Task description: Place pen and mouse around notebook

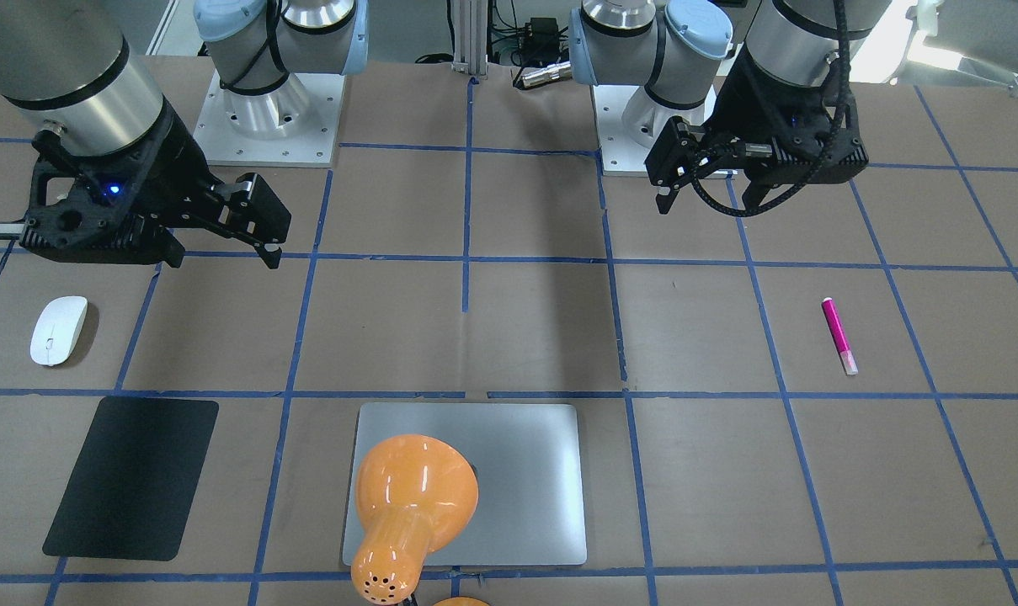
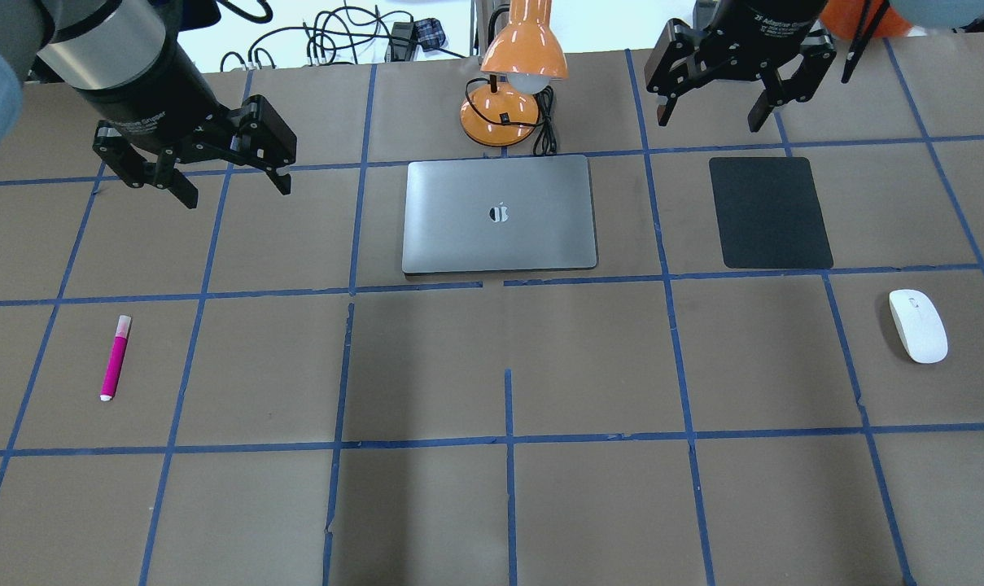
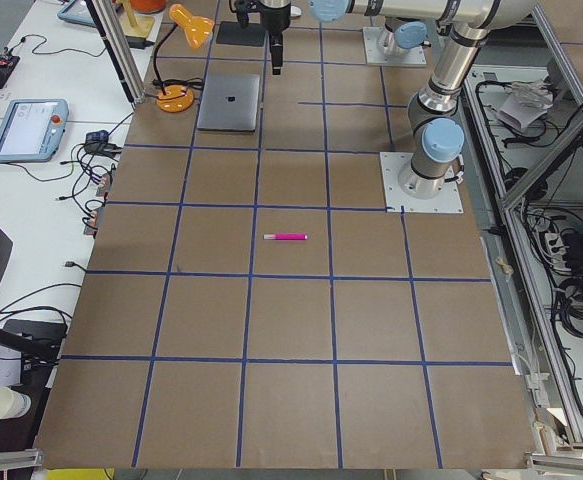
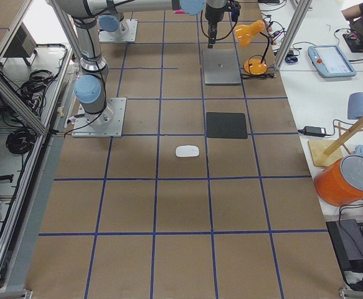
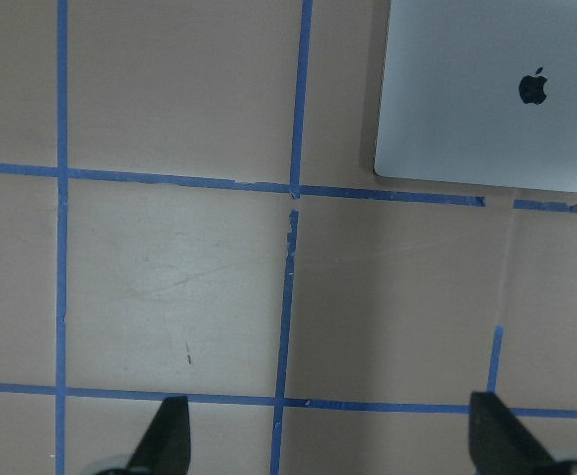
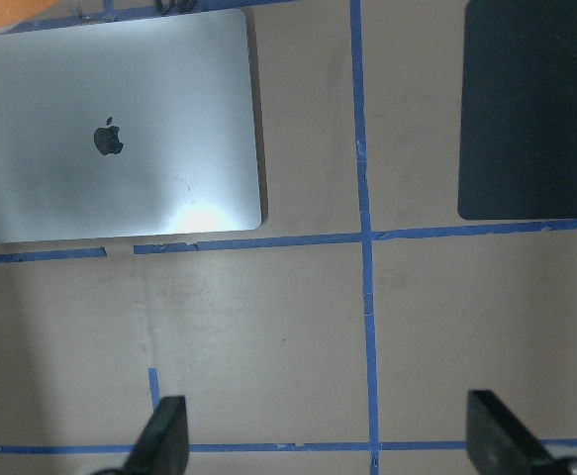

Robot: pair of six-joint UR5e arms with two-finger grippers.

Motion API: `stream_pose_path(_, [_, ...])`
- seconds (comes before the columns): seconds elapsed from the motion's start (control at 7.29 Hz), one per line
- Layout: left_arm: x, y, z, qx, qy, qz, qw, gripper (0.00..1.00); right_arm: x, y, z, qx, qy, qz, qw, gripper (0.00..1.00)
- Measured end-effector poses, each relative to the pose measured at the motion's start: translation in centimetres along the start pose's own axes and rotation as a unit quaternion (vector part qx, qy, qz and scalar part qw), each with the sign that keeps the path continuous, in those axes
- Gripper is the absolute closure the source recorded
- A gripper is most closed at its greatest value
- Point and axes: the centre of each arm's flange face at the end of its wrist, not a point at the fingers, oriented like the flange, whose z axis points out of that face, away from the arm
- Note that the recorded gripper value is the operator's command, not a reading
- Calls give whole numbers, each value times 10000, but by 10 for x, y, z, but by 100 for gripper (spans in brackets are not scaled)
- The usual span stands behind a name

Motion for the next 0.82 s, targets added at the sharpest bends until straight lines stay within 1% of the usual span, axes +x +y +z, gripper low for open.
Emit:
stream_pose_path(0.27, [0, 0, 0, 4, 0, 1, 10000, 0, 0, 0, 3, -35, 11, -26, 10000, 0])
stream_pose_path(0.41, [-1, 0, -2, 16, -3, 4, 10000, 0, 4, -1, 7, -81, 65, -51, 9999, 0])
stream_pose_path(0.55, [-3, 0, -2, 11, -2, -4, 10000, 0, 15, -4, 15, -154, 245, -200, 9994, 0])
stream_pose_path(0.69, [-12, -4, 3, -44, 0, -72, 10000, 0, 42, -10, 26, -261, 500, -444, 9974, 0])
stream_pose_path(0.82, [-32, -12, 14, -149, -2, -178, 9997, 0, 88, -18, 39, -346, 659, -600, 9954, 0])
